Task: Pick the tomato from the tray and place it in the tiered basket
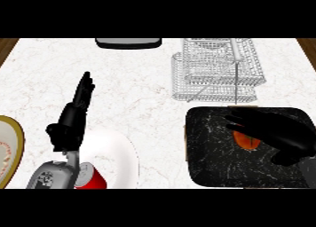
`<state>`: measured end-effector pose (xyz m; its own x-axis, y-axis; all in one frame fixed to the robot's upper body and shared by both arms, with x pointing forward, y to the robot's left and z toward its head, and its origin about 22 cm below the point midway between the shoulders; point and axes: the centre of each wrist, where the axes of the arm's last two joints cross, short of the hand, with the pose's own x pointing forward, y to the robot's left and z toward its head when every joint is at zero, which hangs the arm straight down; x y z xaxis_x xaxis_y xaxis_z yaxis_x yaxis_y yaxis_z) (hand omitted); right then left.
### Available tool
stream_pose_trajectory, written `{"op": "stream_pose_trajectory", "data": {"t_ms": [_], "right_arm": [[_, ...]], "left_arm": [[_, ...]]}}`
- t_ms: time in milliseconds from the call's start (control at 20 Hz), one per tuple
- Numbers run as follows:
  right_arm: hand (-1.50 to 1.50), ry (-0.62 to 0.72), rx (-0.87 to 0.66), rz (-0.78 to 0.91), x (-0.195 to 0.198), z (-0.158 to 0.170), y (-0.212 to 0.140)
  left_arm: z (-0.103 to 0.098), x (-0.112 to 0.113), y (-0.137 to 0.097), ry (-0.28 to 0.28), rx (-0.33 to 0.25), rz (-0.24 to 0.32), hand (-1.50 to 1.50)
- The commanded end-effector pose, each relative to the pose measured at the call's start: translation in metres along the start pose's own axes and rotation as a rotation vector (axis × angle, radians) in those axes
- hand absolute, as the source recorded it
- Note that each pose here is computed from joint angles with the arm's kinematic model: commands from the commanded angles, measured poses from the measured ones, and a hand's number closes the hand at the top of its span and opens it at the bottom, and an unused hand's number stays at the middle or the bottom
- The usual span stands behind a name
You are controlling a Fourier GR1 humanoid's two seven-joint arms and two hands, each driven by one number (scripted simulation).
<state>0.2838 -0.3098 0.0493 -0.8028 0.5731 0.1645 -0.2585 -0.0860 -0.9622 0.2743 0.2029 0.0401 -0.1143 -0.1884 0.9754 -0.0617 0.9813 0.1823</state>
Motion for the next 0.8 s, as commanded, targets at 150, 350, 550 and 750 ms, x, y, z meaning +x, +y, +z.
{"op": "stream_pose_trajectory", "data": {"t_ms": [150,350,550,750], "right_arm": [[1.50,-0.006,-0.077,-0.023,0.008,-0.022,0.004],[1.50,-0.062,-0.180,0.114,-0.006,-0.030,0.009],[1.50,-0.052,-0.232,0.122,0.005,-0.020,0.030],[1.50,0.375,-0.048,0.058,0.026,-0.060,0.034]], "left_arm": [[0.020,-0.013,0.007,0.028,-0.010,-0.001,0.00],[0.000,0.005,0.003,0.020,-0.009,0.006,0.00],[0.002,0.001,0.016,0.013,0.011,-0.007,0.00],[0.006,-0.005,0.004,0.028,0.004,-0.006,0.00]]}}
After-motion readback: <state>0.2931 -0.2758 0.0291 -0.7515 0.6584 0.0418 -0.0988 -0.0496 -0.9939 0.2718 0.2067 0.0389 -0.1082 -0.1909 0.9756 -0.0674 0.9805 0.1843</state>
